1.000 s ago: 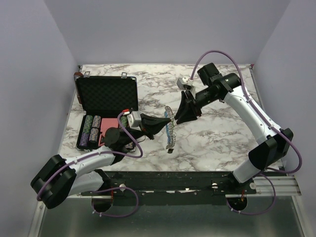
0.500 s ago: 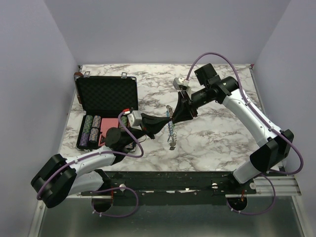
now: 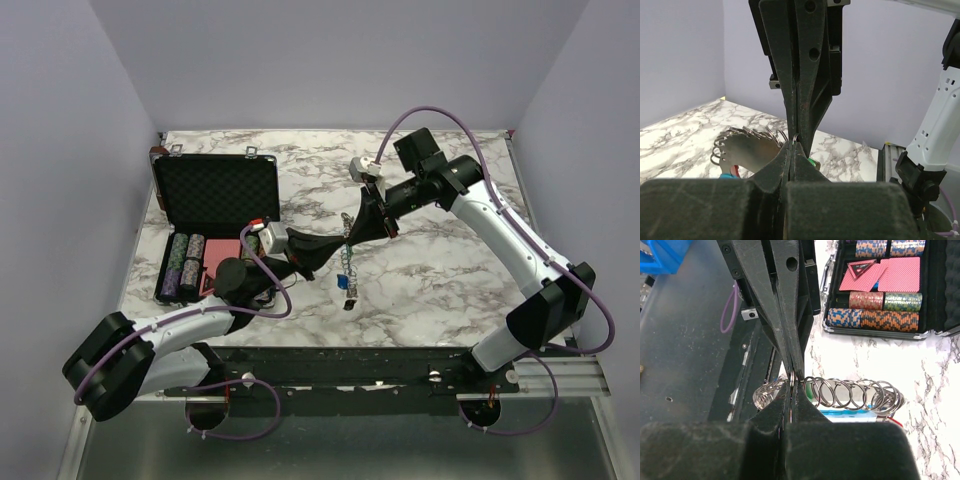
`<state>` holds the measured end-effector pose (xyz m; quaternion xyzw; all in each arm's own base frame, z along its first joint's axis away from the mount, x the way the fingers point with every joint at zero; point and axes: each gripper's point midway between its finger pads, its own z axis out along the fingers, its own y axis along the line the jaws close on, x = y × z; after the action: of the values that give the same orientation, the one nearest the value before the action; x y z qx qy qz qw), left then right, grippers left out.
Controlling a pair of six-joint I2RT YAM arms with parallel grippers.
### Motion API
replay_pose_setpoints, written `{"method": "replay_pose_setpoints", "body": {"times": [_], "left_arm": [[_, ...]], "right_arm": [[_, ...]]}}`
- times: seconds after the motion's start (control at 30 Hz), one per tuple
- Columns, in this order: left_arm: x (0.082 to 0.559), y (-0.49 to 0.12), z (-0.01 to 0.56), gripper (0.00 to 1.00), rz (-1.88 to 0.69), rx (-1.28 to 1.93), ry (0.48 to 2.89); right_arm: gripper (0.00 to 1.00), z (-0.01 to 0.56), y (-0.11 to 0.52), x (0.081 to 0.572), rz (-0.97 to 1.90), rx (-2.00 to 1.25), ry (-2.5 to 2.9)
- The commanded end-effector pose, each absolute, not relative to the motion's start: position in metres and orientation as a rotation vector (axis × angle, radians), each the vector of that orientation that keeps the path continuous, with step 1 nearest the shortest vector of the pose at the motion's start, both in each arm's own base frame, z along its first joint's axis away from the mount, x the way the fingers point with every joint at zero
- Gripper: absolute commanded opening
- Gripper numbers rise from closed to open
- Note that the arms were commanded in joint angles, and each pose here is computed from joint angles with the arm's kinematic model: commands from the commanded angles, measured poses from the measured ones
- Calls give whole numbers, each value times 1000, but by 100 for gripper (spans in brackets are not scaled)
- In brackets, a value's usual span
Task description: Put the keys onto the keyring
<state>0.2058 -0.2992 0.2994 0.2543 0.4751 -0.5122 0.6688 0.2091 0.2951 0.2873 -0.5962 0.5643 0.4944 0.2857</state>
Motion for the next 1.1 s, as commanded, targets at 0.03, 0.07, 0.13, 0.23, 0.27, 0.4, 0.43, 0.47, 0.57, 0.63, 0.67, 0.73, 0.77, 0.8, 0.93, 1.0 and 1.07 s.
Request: {"method": "replay_pose_setpoints", "body": {"times": [0.03, 0.07, 0.13, 0.23, 0.27, 0.4, 0.43, 0.47, 0.57, 0.63, 0.67, 0.73, 0.77, 0.8, 0.93, 1.0, 1.07], "left_arm": [[197, -292, 321, 12, -1155, 575, 998], [196, -292, 317, 22, -1147, 595, 1010], [190, -292, 312, 41, -1138, 660, 1024], [186, -292, 297, 51, -1078, 782, 1088], [184, -292, 295, 53, -1056, 821, 1102], [179, -293, 279, 57, -982, 991, 1179], [180, -293, 275, 58, -974, 1011, 1208], [181, -294, 272, 60, -960, 1038, 1220], [182, -298, 270, 64, -935, 1078, 1237], [184, -303, 270, 64, -905, 1087, 1237], [185, -306, 269, 62, -888, 1093, 1238], [188, -310, 269, 56, -864, 1097, 1247], [187, -313, 269, 53, -861, 1105, 1252], [189, -315, 266, 50, -850, 1106, 1263], [193, -322, 266, 45, -818, 1105, 1267], [197, -324, 267, 45, -789, 1094, 1272], [202, -326, 267, 44, -756, 1082, 1277]], "right_arm": [[0, 290, 289, 201, 1250, -1656, 1498], [0, 289, 287, 202, 1233, -1667, 1500], [0, 285, 284, 201, 1195, -1700, 1500], [0, 276, 277, 201, 1122, -1770, 1517], [0, 271, 274, 200, 1088, -1807, 1528], [0, 257, 266, 197, 992, -1932, 1554], [0, 256, 265, 198, 973, -1948, 1554], [0, 255, 264, 200, 942, -1963, 1562], [0, 250, 261, 207, 845, -2005, 1582], [0, 251, 260, 211, 812, -2011, 1587], [0, 250, 260, 213, 808, -2011, 1594], [0, 251, 261, 214, 804, -2006, 1597], [0, 251, 261, 215, 802, -2006, 1598], [0, 251, 261, 214, 802, -2007, 1600], [0, 249, 261, 214, 810, -2011, 1605], [0, 249, 262, 214, 814, -2010, 1604], [0, 250, 263, 213, 823, -2008, 1600]]}}
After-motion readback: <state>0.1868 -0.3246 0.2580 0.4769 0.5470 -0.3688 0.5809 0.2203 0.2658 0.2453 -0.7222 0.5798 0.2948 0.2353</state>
